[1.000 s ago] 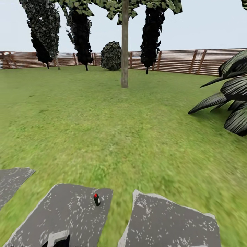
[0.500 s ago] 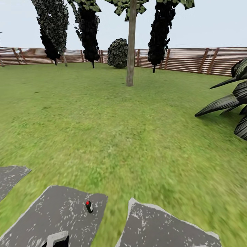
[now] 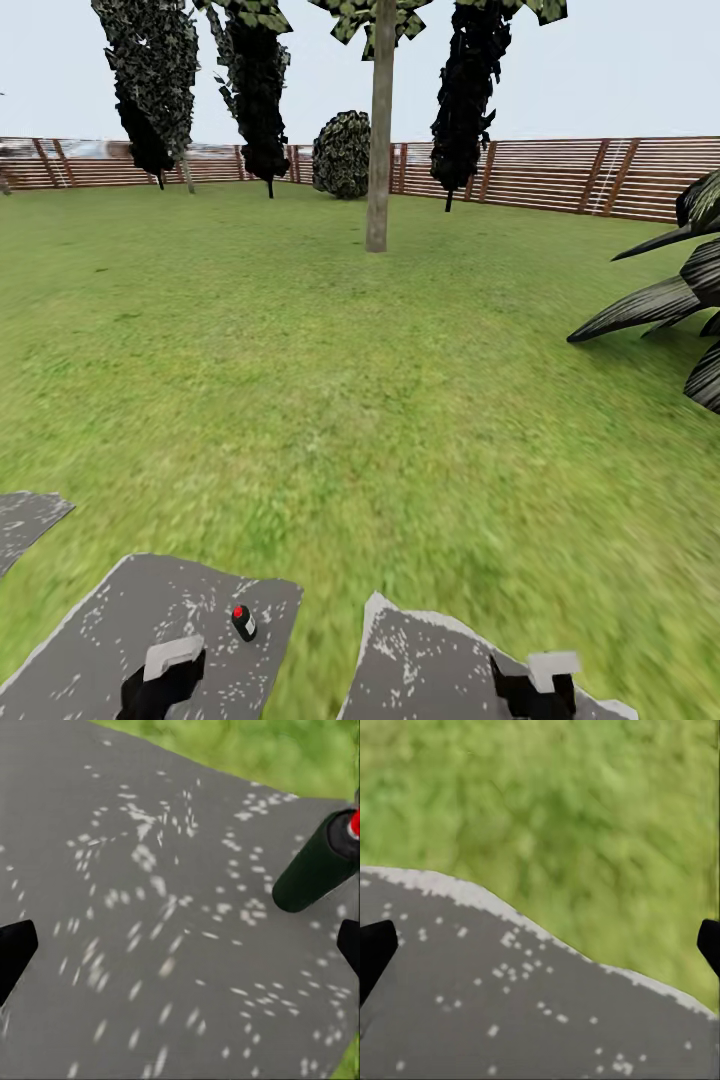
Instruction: In the garden, pick up the pesticide atomizer on the floor and spray pesticide onto both trees until each tree trunk is fully covered.
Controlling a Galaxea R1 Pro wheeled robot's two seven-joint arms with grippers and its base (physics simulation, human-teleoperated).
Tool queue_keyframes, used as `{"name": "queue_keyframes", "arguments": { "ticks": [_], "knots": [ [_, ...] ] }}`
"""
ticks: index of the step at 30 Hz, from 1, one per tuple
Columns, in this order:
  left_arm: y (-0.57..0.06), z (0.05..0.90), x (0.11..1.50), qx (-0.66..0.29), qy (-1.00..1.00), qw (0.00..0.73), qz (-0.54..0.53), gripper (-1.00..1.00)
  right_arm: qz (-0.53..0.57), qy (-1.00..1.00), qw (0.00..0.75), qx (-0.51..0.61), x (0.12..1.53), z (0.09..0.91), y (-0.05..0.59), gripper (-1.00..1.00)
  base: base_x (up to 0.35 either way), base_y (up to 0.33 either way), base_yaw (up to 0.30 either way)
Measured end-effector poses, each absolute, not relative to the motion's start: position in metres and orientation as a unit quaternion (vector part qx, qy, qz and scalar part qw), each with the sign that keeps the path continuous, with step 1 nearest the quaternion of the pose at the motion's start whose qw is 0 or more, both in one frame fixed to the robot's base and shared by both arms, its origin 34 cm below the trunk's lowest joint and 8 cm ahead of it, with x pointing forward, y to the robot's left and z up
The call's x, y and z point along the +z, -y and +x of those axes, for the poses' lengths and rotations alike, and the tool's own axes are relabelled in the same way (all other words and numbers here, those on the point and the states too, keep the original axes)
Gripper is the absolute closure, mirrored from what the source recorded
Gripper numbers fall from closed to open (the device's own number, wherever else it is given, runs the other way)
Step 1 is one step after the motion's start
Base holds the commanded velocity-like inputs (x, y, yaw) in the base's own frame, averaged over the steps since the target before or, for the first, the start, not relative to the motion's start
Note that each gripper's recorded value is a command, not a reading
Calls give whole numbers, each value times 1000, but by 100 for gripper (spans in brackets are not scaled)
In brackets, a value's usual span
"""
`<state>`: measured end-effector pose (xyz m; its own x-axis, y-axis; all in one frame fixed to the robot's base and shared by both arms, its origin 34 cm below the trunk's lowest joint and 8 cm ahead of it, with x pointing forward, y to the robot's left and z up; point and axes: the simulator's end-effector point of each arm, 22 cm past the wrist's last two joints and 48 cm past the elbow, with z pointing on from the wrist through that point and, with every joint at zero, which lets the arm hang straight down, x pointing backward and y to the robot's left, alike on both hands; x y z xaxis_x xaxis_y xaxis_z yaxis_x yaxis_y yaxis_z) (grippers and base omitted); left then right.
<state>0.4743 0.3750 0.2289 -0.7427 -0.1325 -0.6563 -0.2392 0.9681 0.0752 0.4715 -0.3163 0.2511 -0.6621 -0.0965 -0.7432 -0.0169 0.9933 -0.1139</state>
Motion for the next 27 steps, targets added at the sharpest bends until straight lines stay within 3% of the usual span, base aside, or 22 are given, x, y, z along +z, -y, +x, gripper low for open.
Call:
{"name": "queue_keyframes", "arguments": {
  "ticks": [4,16,27],
  "knots": [
    [-371,512,240,67,-934,336,-101,-100,-32,-884,464,-50,295,536,314,-100,0,0,0],
    [-365,540,255,61,-929,354,-93,-100,-34,-883,466,-52,318,587,318,-100,2,-3,0],
    [-364,543,258,61,-926,360,-93,-100,-34,-884,464,-50,316,586,314,-100,59,-234,63]
  ]
}}
